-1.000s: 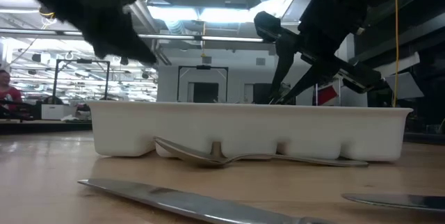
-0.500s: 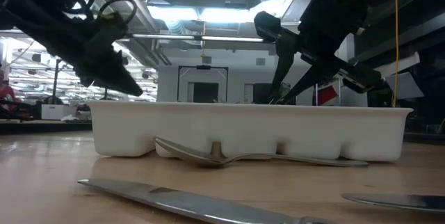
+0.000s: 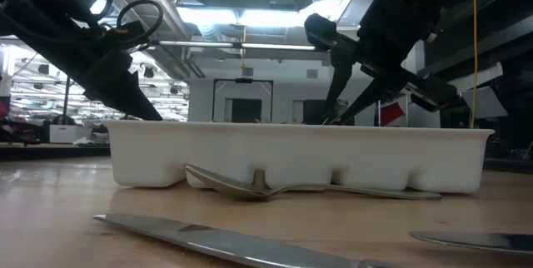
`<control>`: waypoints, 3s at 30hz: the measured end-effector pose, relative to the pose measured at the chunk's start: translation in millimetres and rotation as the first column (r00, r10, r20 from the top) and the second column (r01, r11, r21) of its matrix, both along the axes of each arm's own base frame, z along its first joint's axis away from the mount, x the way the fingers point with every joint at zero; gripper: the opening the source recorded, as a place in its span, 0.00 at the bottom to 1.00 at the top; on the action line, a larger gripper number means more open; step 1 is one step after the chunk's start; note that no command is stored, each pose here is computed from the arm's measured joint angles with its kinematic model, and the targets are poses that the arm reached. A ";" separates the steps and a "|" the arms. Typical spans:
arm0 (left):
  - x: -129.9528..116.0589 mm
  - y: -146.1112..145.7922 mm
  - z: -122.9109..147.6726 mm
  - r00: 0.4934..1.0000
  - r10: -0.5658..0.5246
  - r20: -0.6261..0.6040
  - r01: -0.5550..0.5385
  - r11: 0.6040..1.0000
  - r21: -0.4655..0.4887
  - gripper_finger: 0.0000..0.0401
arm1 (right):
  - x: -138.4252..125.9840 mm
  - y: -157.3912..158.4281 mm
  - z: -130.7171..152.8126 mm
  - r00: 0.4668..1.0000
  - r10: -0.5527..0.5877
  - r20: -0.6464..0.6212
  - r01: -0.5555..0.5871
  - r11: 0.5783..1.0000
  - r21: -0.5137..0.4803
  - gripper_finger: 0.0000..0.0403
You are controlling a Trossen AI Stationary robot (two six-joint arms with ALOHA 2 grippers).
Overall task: Sort silverware
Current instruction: Put the silver spoon into the white cutlery tray
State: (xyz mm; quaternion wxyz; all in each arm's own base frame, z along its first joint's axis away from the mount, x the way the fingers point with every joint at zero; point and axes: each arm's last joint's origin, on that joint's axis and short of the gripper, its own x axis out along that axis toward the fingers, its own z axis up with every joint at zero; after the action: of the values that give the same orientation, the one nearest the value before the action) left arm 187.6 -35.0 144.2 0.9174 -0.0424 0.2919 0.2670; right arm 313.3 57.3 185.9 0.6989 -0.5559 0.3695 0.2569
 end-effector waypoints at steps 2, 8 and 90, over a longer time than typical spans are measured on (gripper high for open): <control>0.0 0.0 0.0 1.000 0.000 -0.001 0.000 1.000 0.000 0.01 | -0.3 0.0 -0.2 1.000 0.010 -0.005 -0.010 1.000 -0.007 0.24; 0.0 0.0 0.0 1.000 0.000 0.000 0.000 1.000 0.000 0.01 | -11.1 -1.2 -6.8 0.978 0.140 -0.152 -0.152 0.986 -0.067 0.24; 12.3 0.9 13.5 0.958 0.129 0.255 -0.074 0.975 -0.211 0.01 | -40.5 8.1 193.6 0.682 -0.731 -0.015 0.060 0.036 0.998 0.62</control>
State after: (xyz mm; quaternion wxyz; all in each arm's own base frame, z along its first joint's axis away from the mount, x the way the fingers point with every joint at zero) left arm 199.9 -34.1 157.6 0.9245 -0.1848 0.1881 0.2752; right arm 272.8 65.4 379.5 0.9909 0.1083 0.0632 0.0487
